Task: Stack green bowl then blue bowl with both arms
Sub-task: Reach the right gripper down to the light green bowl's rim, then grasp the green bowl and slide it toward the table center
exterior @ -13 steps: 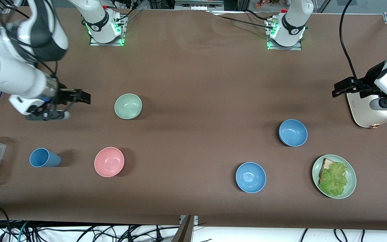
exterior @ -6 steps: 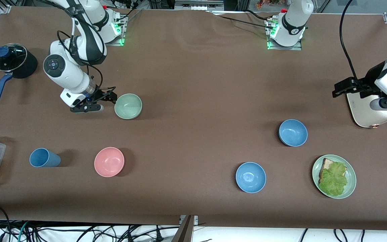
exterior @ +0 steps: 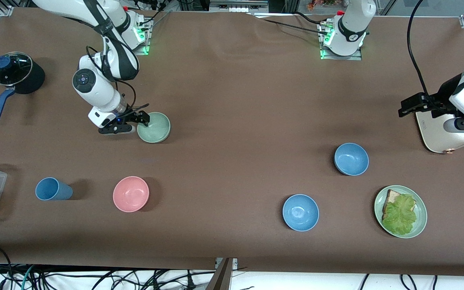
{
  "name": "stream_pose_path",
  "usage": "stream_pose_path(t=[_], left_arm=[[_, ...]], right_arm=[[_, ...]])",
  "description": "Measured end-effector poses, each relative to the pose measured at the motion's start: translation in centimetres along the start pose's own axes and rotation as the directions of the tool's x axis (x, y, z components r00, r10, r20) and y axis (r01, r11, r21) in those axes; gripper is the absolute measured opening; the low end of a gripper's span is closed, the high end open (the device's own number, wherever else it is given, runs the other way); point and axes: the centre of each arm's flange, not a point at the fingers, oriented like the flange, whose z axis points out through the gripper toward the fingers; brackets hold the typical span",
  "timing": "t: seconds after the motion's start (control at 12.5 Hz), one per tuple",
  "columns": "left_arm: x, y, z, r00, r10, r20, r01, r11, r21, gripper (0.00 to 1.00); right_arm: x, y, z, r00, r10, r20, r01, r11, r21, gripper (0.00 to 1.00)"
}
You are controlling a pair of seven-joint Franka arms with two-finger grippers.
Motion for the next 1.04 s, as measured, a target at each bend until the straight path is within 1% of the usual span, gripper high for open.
stream_pose_path(t=[0.16,0.4,0.48,0.56,0.72,0.88,1.04], left_arm=[[0.0,0.0,0.0,1.000,0.000,0.000,0.000,1.000,0.000,1.00],[0.0,0.0,0.0,1.000,0.000,0.000,0.000,1.000,0.000,1.00],[0.0,0.0,0.0,1.000,0.000,0.000,0.000,1.000,0.000,1.00],[0.0,0.0,0.0,1.000,0.000,0.000,0.000,1.000,0.000,1.00],[0.0,0.0,0.0,1.000,0.000,0.000,0.000,1.000,0.000,1.00],[0.0,0.0,0.0,1.000,0.000,0.000,0.000,1.000,0.000,1.00],[0.0,0.0,0.0,1.000,0.000,0.000,0.000,1.000,0.000,1.00]], right_arm=[[-0.1,-0.6,0.8,1.000,0.001,-0.012,-0.001,1.000,0.007,0.60],[-0.2,-0.5,2.2,1.000,0.008,-0.010,-0.008,1.000,0.012,0.24],[0.2,-0.7,1.9,1.000,0.021,-0.020,-0.021,1.000,0.015,0.13],[0.8,-1.0,1.1,0.999,0.028,-0.019,-0.028,0.999,0.015,0.11],[2.6,-1.5,-0.9,0.998,0.044,0.036,-0.044,0.999,0.005,0.06],[6.0,-2.8,-4.9,0.994,0.067,0.083,-0.067,0.998,-0.002,0.06],[8.8,-6.4,-9.5,0.991,0.101,0.088,-0.103,0.995,0.016,0.06]])
